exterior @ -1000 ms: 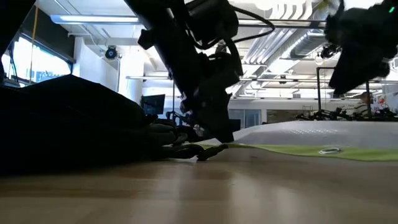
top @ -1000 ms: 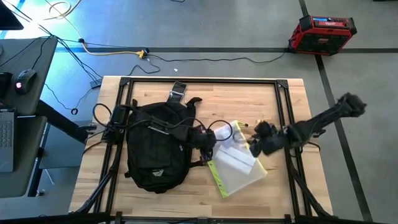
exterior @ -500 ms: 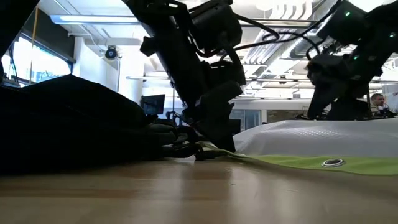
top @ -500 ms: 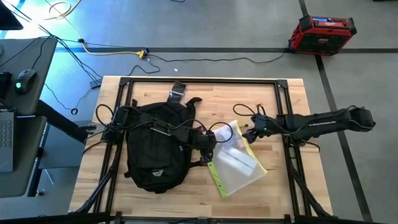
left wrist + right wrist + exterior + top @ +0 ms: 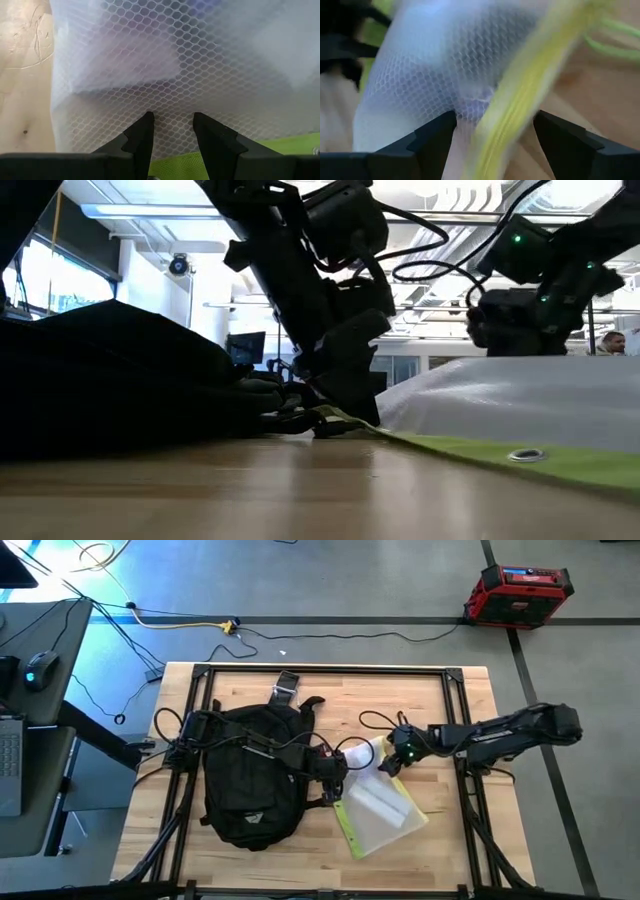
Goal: Unpack backpack
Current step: Open the green zip bag
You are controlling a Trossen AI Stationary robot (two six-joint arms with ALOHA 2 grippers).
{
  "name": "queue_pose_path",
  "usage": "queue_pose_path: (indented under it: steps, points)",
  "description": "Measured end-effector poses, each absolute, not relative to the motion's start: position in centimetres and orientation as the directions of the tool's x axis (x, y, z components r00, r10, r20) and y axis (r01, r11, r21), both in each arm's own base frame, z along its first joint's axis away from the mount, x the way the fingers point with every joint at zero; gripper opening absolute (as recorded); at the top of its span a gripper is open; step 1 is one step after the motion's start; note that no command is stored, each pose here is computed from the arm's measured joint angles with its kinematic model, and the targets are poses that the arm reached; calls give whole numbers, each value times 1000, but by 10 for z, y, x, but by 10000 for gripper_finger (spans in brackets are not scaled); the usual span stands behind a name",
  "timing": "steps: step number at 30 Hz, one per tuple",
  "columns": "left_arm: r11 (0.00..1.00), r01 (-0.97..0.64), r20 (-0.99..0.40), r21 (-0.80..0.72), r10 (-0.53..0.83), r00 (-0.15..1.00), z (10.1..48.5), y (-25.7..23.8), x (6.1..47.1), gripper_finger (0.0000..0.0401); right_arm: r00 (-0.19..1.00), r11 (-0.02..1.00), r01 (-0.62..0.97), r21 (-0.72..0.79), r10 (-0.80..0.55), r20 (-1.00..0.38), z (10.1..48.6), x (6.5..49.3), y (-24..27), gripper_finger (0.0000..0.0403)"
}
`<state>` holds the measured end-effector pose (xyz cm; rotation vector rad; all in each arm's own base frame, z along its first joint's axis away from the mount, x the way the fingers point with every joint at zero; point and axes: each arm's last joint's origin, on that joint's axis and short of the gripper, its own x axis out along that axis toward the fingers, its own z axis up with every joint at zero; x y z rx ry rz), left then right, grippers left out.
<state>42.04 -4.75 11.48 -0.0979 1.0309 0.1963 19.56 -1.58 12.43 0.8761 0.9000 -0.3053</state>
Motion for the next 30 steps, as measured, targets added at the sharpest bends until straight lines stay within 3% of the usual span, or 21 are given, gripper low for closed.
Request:
queue_pose_path:
  steps: [3, 5, 11, 15, 21, 30]
  points:
    - [977, -212, -858, 16, 122, 499, 115, -48, 420, 127, 647, 653, 512, 558, 134, -751, 124, 202, -15, 233]
    - [977, -212, -858, 19, 124, 498, 115, -48, 420, 127, 652, 665, 500, 555, 132, -746, 124, 203, -15, 195]
    - [978, -208, -855, 26, 130, 503, 119, -47, 419, 127, 643, 714, 483, 507, 104, -759, 124, 203, -5, 20]
    - [978, -207, -862, 32, 132, 489, 140, -46, 410, 127, 594, 782, 483, 393, 37, -804, 134, 208, 10, 5]
    - [956, -268, -761, 117, 260, 595, 202, -55, 395, 126, 514, 863, 476, 166, -121, -849, 176, 222, 34, 1]
    - [954, -202, -668, 221, 299, 681, 213, -75, 398, 126, 602, 946, 323, 37, -175, -779, 239, 234, 73, 0]
